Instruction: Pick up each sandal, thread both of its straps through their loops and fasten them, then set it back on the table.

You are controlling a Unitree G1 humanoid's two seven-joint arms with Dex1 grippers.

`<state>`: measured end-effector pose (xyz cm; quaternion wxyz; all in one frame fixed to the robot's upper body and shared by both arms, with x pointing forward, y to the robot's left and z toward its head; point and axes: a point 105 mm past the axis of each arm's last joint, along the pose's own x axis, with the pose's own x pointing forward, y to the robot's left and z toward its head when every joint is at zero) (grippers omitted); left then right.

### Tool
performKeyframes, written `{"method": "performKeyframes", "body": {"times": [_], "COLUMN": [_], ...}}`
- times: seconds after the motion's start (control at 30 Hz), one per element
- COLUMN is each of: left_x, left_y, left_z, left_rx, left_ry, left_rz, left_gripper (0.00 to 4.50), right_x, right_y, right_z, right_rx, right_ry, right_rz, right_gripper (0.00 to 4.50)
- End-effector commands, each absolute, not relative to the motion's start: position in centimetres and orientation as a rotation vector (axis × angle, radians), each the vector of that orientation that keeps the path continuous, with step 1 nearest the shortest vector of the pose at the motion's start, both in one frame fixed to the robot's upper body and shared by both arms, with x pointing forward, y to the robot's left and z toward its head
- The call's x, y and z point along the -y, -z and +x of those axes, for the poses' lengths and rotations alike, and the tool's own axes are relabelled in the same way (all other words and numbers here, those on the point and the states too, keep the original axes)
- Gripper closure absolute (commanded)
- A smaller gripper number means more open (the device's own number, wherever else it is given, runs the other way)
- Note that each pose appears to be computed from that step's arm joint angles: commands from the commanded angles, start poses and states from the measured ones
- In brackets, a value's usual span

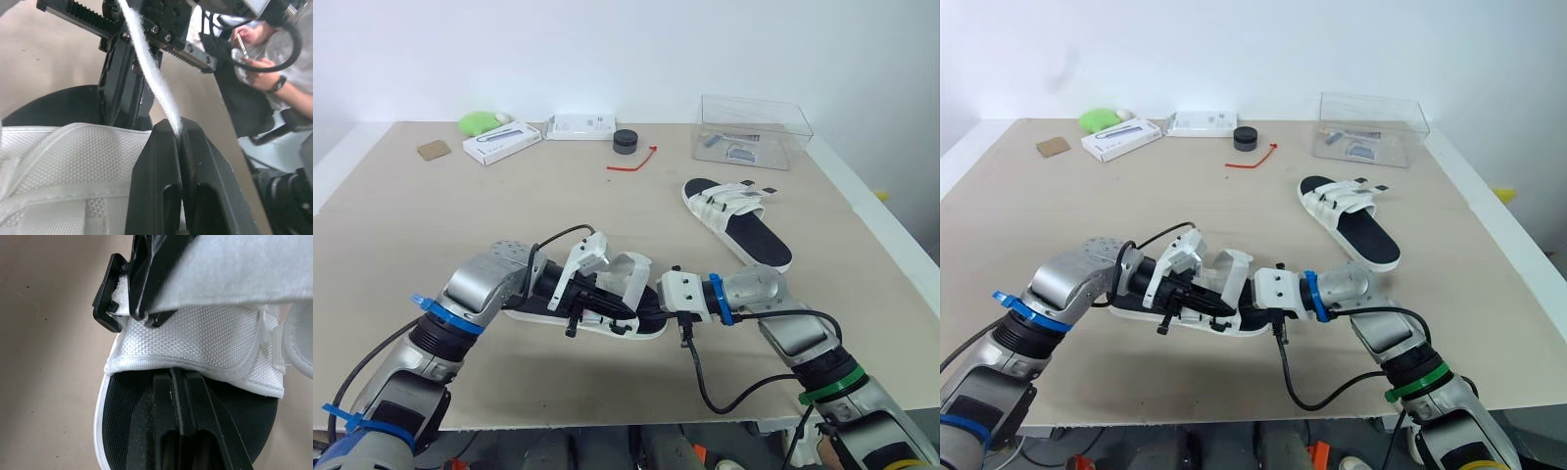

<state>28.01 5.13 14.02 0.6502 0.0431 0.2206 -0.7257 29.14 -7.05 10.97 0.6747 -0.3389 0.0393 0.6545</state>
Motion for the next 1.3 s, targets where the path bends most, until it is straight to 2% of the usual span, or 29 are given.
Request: {"method": "performKeyframes", "body": {"times": [0.03,0.13,0.43,0.77,0.87,0.93,0.97,1.3], "left_x": [-5.3,-5.4,-5.2,-3.9,-3.8,-4.2,-4.4,-5.7], "left_y": [-14.6,-15.7,-17.6,-17.7,-17.8,-17.6,-17.3,-15.8], "left_z": [27.6,27.0,31.0,31.2,31.1,30.5,30.3,29.2], "left_rx": [-0.495,-0.472,-0.373,-0.33,-0.329,-0.345,-0.357,-0.409], "left_ry": [1.667,1.718,1.583,1.614,1.63,1.66,1.667,1.683], "left_rz": [0.093,0.062,0.078,0.072,0.076,0.099,0.11,0.14], "left_gripper": [3.69,2.39,2.39,2.39,3.2,4.21,4.48,4.48], "right_x": [8.5,8.5,8.6,8.8,8.8,8.8,8.7,8.8], "right_y": [-9.0,-9.0,-8.9,-8.8,-8.8,-8.9,-8.9,-8.9], "right_z": [29.4,29.4,29.5,29.5,29.6,29.6,29.7,29.9], "right_rx": [-0.201,-0.201,-0.204,-0.212,-0.213,-0.211,-0.21,-0.211], "right_ry": [-1.444,-1.441,-1.438,-1.431,-1.429,-1.427,-1.427,-1.428], "right_rz": [-0.795,-0.795,-0.794,-0.796,-0.798,-0.8,-0.801,-0.81], "right_gripper": [4.5,4.5,4.5,4.5,4.5,4.5,4.5,4.5]}}
